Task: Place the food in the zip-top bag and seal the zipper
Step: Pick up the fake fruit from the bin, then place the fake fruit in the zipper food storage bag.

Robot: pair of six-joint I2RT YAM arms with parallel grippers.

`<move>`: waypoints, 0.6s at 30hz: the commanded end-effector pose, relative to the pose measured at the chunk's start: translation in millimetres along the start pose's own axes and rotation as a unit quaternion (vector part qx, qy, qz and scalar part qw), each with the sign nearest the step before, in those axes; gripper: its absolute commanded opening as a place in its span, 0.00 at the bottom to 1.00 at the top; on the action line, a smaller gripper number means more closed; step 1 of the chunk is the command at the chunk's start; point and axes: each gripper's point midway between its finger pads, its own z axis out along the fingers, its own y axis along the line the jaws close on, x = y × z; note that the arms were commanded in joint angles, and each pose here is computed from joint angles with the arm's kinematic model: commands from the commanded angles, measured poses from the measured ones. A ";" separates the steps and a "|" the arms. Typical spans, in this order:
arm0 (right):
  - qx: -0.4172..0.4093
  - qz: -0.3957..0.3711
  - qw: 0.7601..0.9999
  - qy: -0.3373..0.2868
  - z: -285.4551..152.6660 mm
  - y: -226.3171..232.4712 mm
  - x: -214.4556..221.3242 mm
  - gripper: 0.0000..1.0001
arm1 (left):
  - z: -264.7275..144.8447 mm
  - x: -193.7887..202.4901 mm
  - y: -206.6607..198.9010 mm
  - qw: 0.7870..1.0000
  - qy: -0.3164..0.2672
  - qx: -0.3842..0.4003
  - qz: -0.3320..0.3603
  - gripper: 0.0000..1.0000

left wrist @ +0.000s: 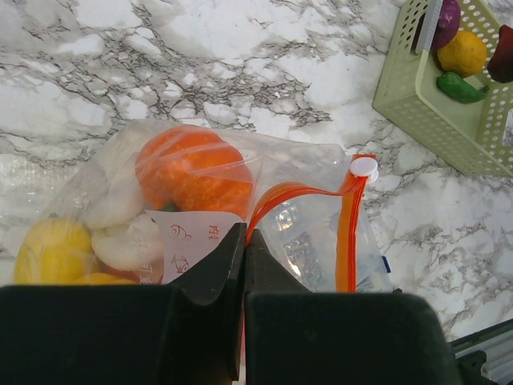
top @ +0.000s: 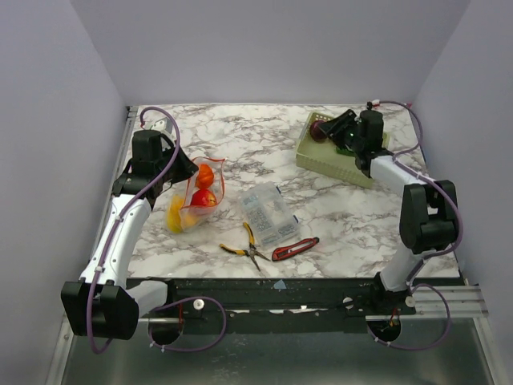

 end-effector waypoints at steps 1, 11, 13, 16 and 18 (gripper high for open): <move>-0.019 -0.094 0.995 0.035 -12.7 50.3 41.2 0.00 | -2.6 -3.1 -5.4 1.000 -0.007 0.015 -0.001 0.00; -0.224 -0.261 0.937 0.065 -83.4 235.5 163.7 0.00 | -3.6 -3.5 -3.6 1.000 -0.010 0.010 0.001 0.00; -0.261 -0.289 0.919 0.067 -101.9 261.0 186.3 0.01 | -3.6 -3.4 -3.9 1.000 -0.010 0.011 0.000 0.00; -0.305 -0.311 0.898 0.070 -122.3 286.7 214.2 0.04 | -4.1 -3.7 -4.5 1.000 -0.011 0.013 0.000 0.00; -0.309 -0.327 0.890 0.076 -124.0 293.4 229.3 0.07 | -4.2 -3.7 -5.1 1.000 -0.010 0.014 0.000 0.00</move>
